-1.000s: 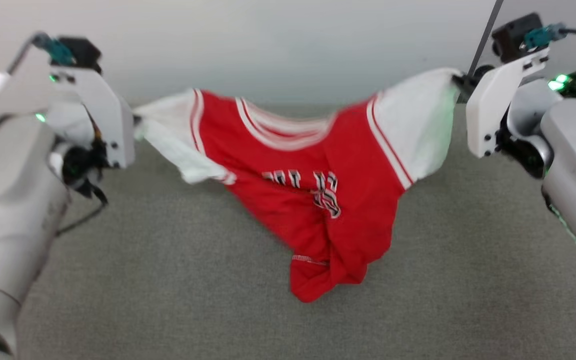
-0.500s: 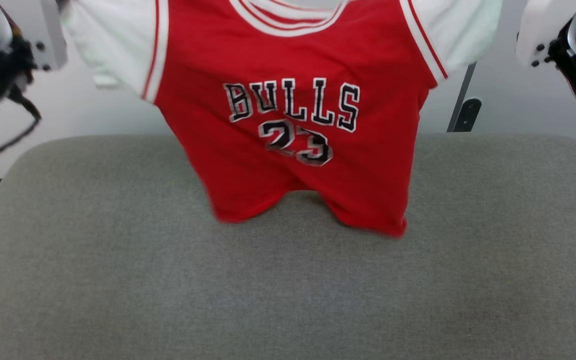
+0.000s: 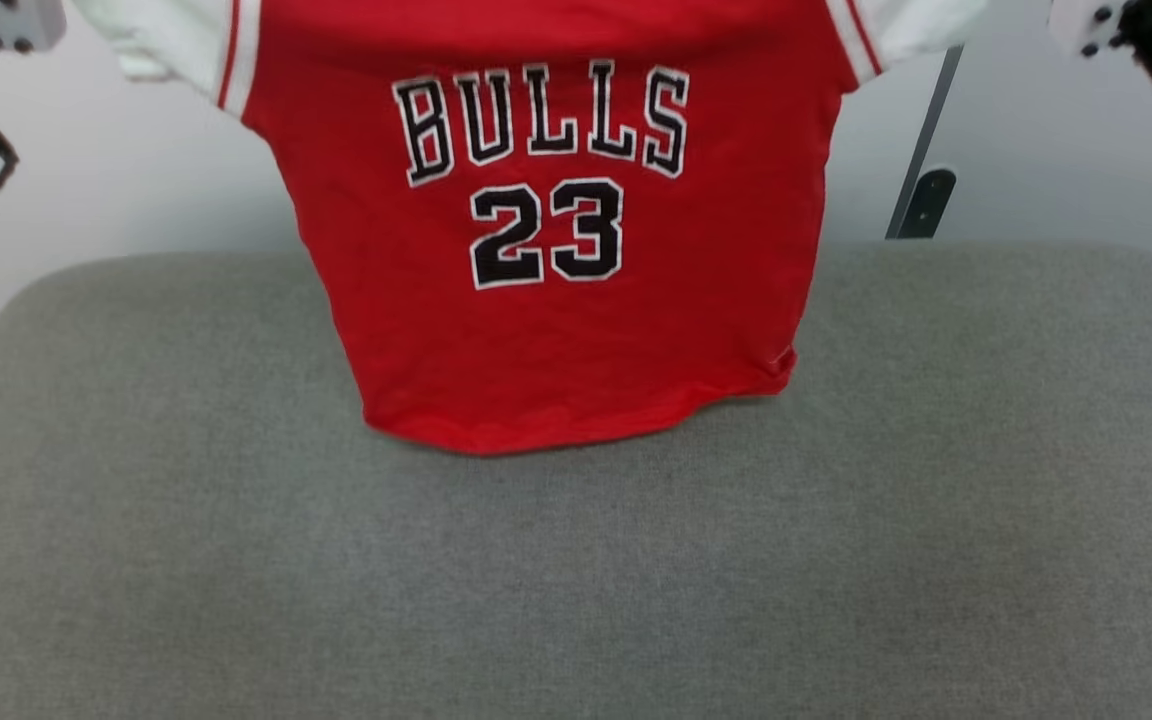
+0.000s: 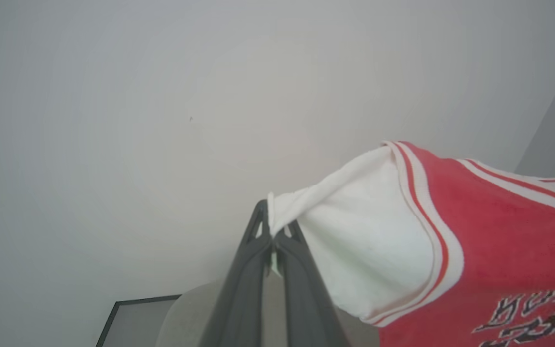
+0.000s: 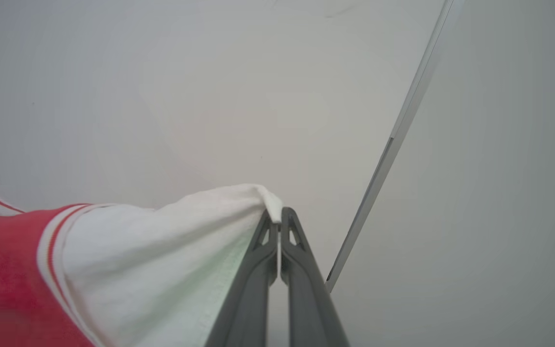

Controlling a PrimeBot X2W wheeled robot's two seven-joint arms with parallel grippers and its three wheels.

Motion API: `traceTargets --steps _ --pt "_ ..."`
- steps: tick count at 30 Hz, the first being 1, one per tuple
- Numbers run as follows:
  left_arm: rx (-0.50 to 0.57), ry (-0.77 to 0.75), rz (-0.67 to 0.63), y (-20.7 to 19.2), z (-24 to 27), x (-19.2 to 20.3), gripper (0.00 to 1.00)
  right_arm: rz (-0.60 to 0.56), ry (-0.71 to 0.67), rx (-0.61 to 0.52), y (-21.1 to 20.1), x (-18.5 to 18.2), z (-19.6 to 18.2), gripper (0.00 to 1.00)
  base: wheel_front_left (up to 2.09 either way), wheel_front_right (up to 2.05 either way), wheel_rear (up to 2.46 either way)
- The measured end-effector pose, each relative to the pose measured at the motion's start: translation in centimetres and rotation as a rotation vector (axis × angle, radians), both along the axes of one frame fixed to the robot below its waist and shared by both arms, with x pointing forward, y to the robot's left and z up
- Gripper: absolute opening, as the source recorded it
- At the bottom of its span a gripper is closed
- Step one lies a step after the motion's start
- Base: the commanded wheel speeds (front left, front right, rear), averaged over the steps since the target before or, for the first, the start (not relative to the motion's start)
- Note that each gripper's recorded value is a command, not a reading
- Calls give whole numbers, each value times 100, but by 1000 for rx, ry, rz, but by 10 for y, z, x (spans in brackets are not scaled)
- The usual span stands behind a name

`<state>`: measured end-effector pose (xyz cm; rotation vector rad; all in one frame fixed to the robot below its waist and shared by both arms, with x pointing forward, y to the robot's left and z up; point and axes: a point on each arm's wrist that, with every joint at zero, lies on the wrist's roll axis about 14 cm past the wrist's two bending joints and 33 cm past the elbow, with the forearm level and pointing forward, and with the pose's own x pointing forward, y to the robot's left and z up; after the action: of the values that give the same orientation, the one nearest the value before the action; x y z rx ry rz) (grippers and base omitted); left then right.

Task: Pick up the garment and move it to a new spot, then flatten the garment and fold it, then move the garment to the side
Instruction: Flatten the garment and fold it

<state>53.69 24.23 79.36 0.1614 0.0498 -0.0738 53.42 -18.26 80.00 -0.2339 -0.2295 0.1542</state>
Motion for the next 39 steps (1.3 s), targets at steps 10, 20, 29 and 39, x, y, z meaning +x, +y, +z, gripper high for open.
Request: traceTargets --steps 10,20,29,39 --pt "12 -129 14 -7 16 53 0 9 -127 38 -1 42 25 0 0 0 0" --pt "-4 -342 -55 -57 38 130 0 -33 -268 -17 -18 108 48 0 0 0 0" --pt "-50 -430 -132 -95 1 193 0 -54 -340 -58 -19 168 -13 0 0 0 0" --pt "-56 -236 -117 -86 -127 237 0 -52 -127 -16 16 212 -166 0 0 0 0"
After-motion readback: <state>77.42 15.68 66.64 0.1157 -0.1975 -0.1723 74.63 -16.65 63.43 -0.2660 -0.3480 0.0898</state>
